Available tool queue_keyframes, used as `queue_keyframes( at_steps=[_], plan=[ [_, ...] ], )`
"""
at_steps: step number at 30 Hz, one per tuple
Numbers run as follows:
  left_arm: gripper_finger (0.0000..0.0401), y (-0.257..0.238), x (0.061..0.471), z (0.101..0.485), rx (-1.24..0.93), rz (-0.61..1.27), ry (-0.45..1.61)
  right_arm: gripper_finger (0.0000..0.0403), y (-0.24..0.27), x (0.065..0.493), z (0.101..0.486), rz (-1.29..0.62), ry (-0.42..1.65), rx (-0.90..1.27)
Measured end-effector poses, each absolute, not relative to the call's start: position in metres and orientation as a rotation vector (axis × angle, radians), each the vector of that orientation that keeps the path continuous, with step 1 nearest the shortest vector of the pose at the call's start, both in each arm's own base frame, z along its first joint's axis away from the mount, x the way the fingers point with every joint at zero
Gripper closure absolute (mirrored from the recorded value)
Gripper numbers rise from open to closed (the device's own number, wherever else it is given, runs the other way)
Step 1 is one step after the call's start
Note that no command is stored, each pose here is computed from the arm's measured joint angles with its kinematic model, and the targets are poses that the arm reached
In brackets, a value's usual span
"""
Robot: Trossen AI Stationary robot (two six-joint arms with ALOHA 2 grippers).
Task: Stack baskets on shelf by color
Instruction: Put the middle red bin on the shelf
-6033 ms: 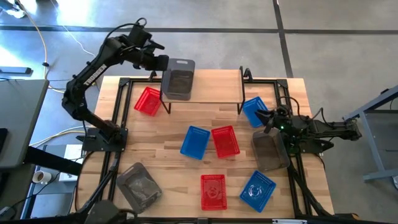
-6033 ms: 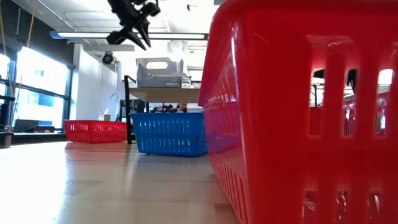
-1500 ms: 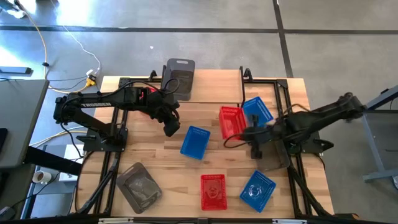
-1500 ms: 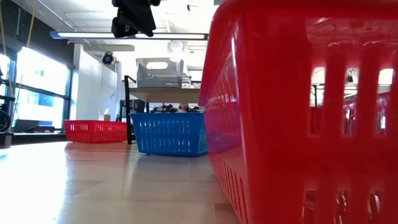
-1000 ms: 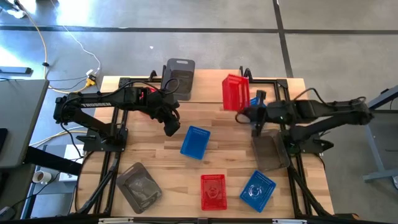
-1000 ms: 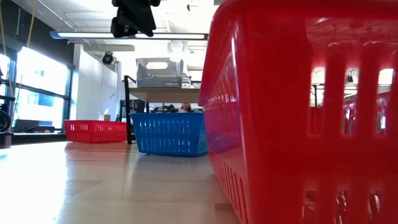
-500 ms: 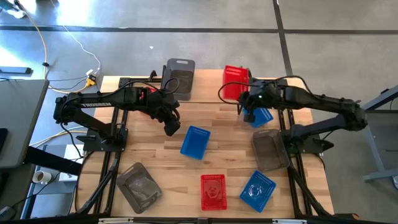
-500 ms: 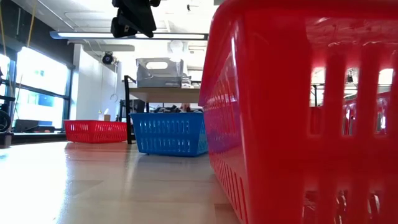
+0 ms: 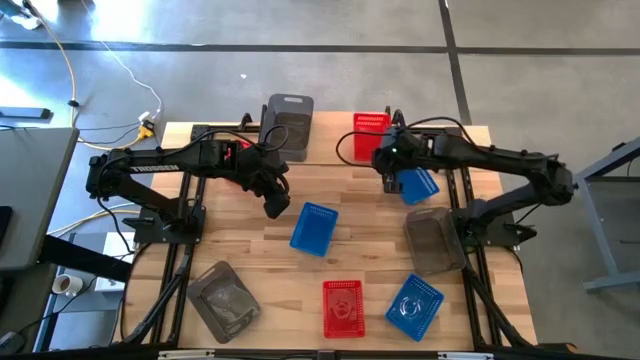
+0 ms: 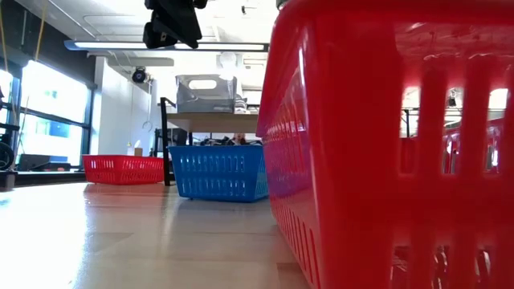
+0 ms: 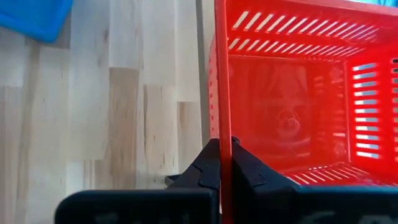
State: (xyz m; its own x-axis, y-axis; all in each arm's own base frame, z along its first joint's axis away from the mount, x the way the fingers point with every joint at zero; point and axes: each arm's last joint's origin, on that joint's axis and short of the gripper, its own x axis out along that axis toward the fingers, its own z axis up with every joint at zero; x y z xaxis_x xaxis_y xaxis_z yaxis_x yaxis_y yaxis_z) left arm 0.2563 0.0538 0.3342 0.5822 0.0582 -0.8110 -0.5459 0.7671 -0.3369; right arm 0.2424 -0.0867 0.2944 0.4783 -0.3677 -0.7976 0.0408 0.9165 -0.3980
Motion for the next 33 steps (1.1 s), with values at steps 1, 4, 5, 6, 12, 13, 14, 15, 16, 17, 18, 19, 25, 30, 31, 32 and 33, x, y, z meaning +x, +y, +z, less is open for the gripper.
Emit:
queue_keyframes(
  at_steps=[1,4,5,6,12,13,14,15,16,17,18,19,25,30,31,32,33],
  plan=[
    [0.0330,0.0538,0.2563,0.3342,-0.613,0.380,0.888,0.0403,-0.0871,0.2436,0.2929,-0.254,1.054,-0.347],
    [0.0330,0.0539,0.2562,0.3342,-0.613,0.380,0.888,0.0403,-0.0880,0.2451,0.2906,-0.262,1.067,-0.351],
    [0.0330,0.0538,0.2563,0.3342,-0.613,0.380,0.888,0.0403,-0.0882,0.2451,0.2905,-0.269,1.070,-0.355],
    [0.0330,0.0538,0.2563,0.3342,-0.613,0.380,0.888,0.0403,-0.0884,0.2450,0.2906,-0.278,1.073,-0.360],
    [0.0330,0.0538,0.2563,0.3342,-0.613,0.380,0.888,0.0403,-0.0884,0.2451,0.2907,-0.248,1.079,-0.406],
    [0.0330,0.0538,0.2563,0.3342,-0.613,0.380,0.888,0.0403,-0.0884,0.2451,0.2907,-0.245,1.079,-0.410],
    [0.0330,0.0538,0.2563,0.3342,-0.613,0.380,0.888,0.0403,-0.0885,0.2452,0.2908,-0.247,1.079,-0.412],
    [0.0330,0.0538,0.2563,0.3342,-0.613,0.380,0.888,0.0403,-0.0886,0.2452,0.2909,-0.253,1.078,-0.412],
    [0.0330,0.0538,0.2563,0.3342,-0.613,0.380,0.888,0.0403,-0.0887,0.2452,0.2909,-0.255,1.079,-0.411],
    [0.0330,0.0538,0.2563,0.3342,-0.613,0.380,0.888,0.0403,-0.0887,0.2451,0.2909,-0.255,1.080,-0.411],
    [0.0330,0.0538,0.2563,0.3342,-0.613,0.380,0.888,0.0402,-0.0887,0.2452,0.2909,-0.255,1.079,-0.412],
    [0.0330,0.0538,0.2563,0.3342,-0.613,0.380,0.888,0.0402,-0.0887,0.2454,0.2911,-0.255,1.076,-0.412],
    [0.0330,0.0538,0.2563,0.3342,-0.613,0.380,0.888,0.0402,-0.0889,0.2456,0.2912,-0.257,1.074,-0.413],
    [0.0330,0.0538,0.2563,0.3342,-0.613,0.380,0.888,0.0402,-0.0889,0.2456,0.2912,-0.257,1.074,-0.412],
    [0.0330,0.0538,0.2563,0.3342,-0.613,0.380,0.888,0.0402,-0.0888,0.2456,0.2912,-0.257,1.074,-0.413],
    [0.0330,0.0538,0.2563,0.3342,-0.613,0.380,0.888,0.0402,-0.0890,0.2455,0.2912,-0.262,1.076,-0.415],
    [0.0330,0.0538,0.2563,0.3342,-0.613,0.380,0.888,0.0402,-0.0893,0.2453,0.2913,-0.273,1.080,-0.421]
  ],
)
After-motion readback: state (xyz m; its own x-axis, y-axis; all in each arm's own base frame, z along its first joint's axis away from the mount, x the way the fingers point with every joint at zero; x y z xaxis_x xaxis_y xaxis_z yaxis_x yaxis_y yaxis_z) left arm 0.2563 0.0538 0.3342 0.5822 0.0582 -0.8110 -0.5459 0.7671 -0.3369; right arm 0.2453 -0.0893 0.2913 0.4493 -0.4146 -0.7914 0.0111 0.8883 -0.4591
